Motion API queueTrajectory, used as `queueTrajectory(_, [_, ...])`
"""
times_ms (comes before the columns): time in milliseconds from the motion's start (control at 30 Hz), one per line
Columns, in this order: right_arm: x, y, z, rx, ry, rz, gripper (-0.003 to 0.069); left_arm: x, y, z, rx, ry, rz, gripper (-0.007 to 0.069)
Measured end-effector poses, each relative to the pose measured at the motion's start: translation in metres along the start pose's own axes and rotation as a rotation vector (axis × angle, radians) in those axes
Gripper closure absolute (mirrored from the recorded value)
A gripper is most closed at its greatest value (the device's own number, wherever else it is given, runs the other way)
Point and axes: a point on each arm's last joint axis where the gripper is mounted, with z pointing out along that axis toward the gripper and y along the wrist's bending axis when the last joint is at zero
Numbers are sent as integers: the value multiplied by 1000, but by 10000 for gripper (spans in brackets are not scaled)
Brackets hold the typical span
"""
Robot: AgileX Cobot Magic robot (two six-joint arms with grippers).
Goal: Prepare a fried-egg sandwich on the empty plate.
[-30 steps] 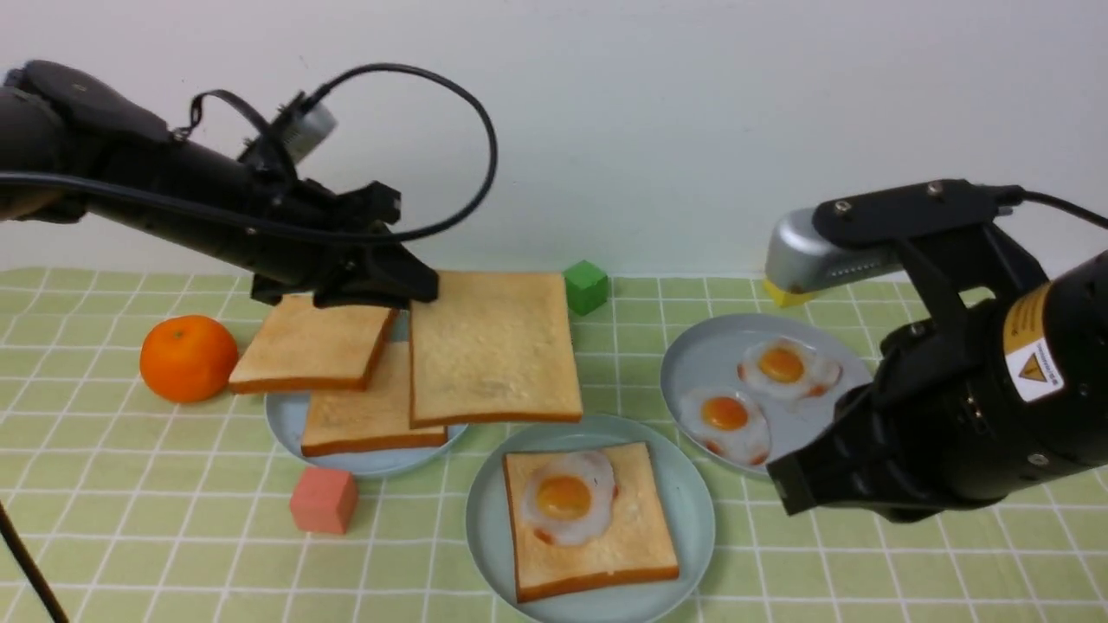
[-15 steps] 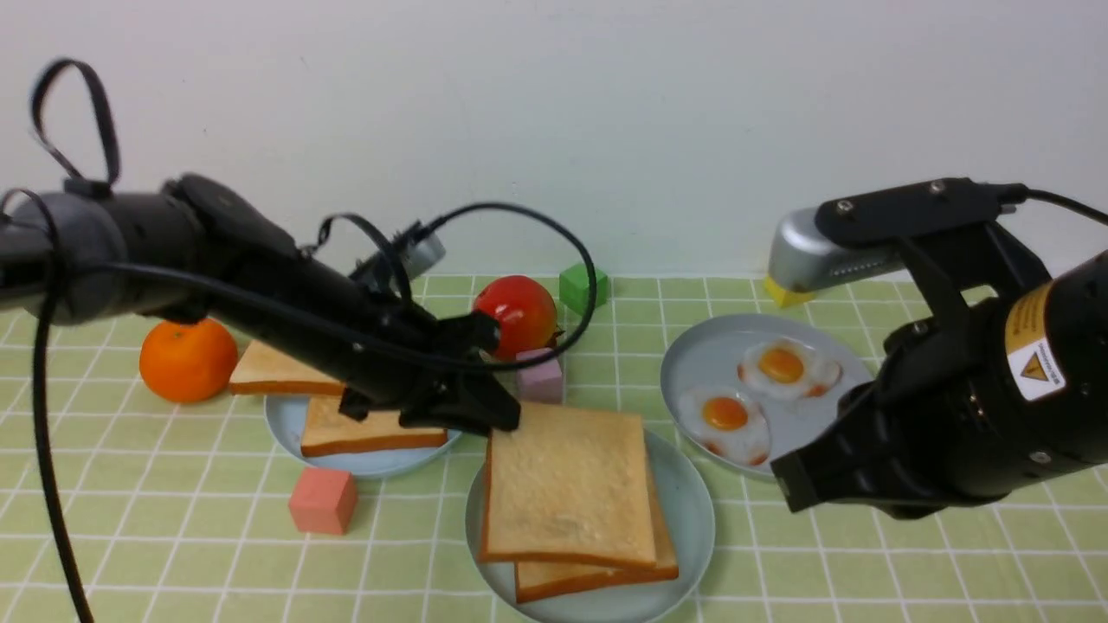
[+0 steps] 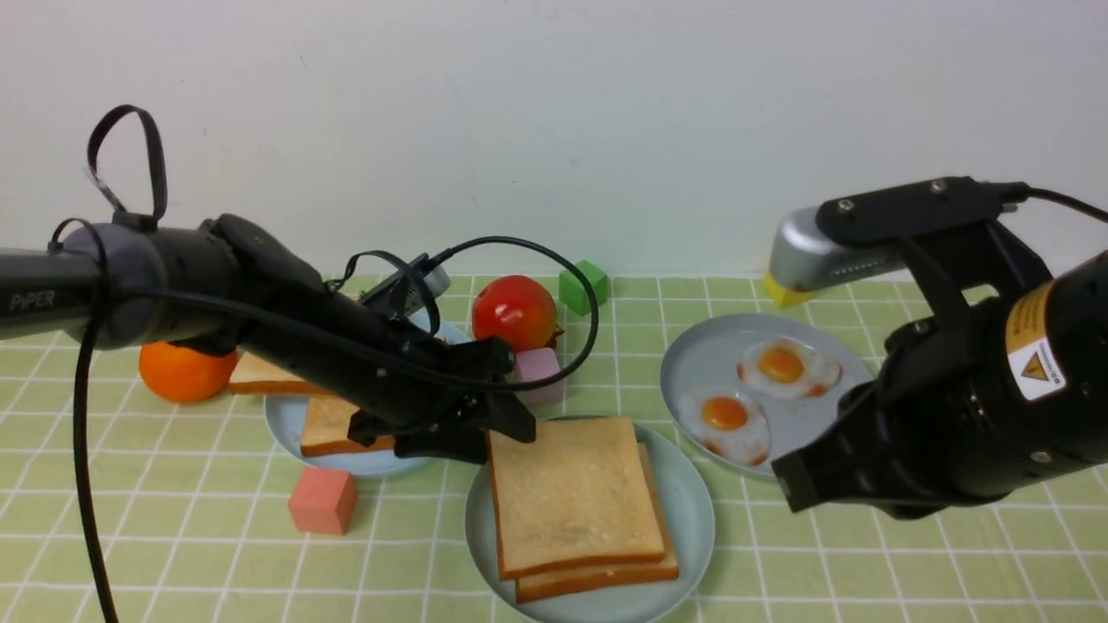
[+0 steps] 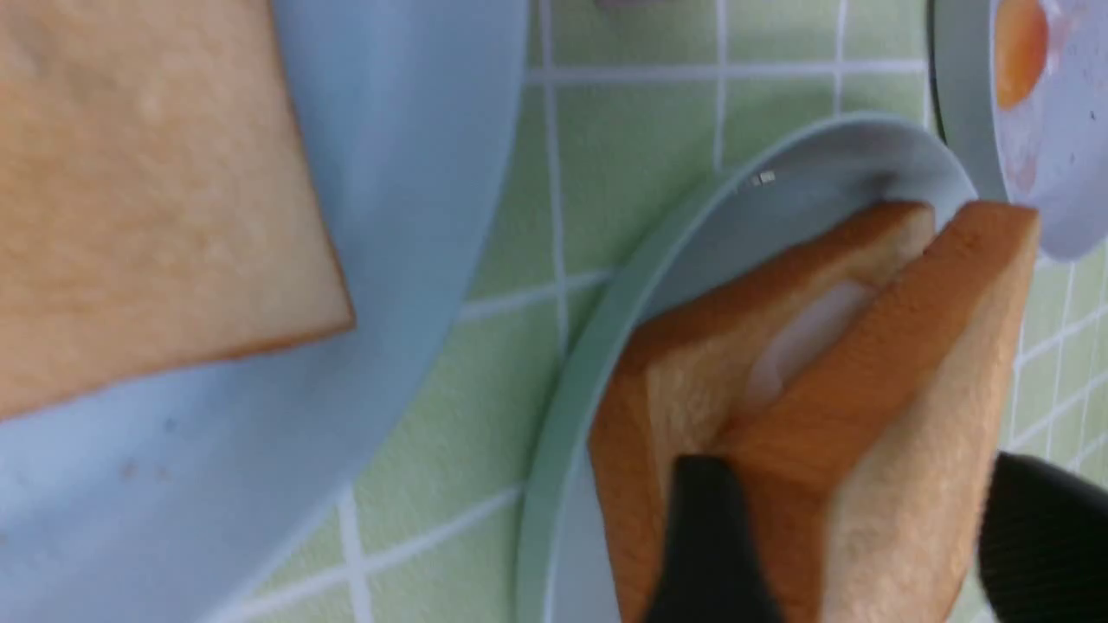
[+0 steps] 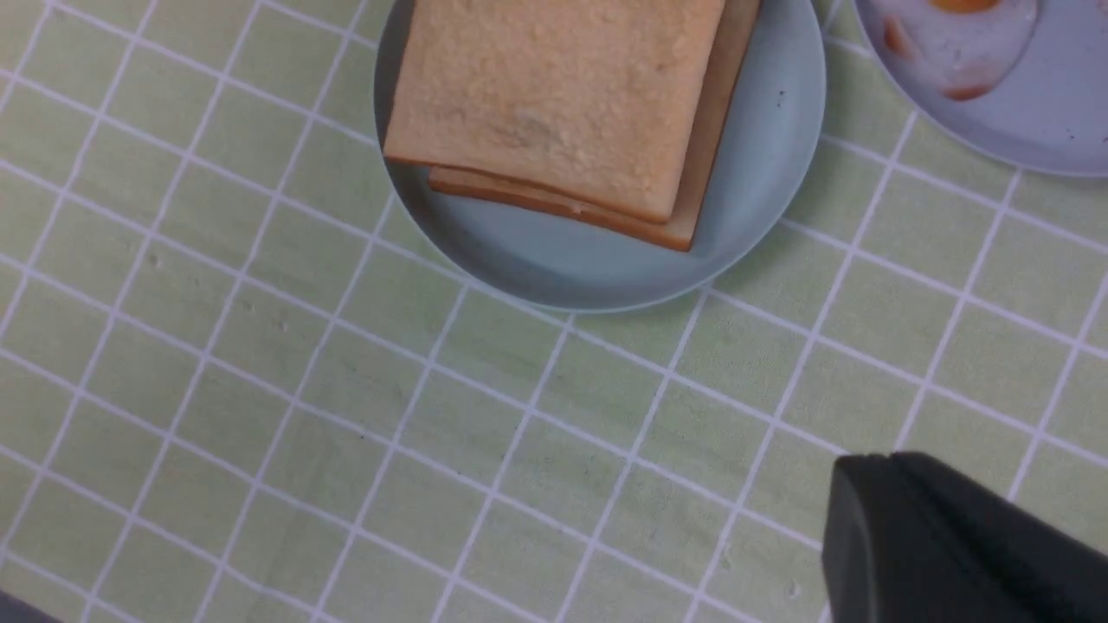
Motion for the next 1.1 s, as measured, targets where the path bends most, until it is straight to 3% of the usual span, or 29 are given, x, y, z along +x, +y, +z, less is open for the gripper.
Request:
queueTrajectory(100, [0,0,0,0,-1,28,624,3,-3,-2,12,28,-14,58])
queueTrajectory(200, [0,0,-3,-1,-9,72,618,4,-10,-13,6,16,-30,18])
queueTrajectory(267, [1,-1,-5,-3,-18,85,615,4,-14,-20,-6,7,-24,14])
queueTrajectory(467, [6,-3,-33,-51,-140,95,600,10,-32,-71,-175,-88,7,45])
queueTrajectory(633, [31,-13,-49,-88,-345,-37,591,33,-54,-139,-346,-194,22,87])
queueTrajectory(867, [94,-35,-43,-109,-568,-123,584,110,-80,-216,-357,-290,89,242])
queueTrajectory(1100, [151,-52,-33,-166,-755,-130,576,218,-65,-237,-232,-392,86,556])
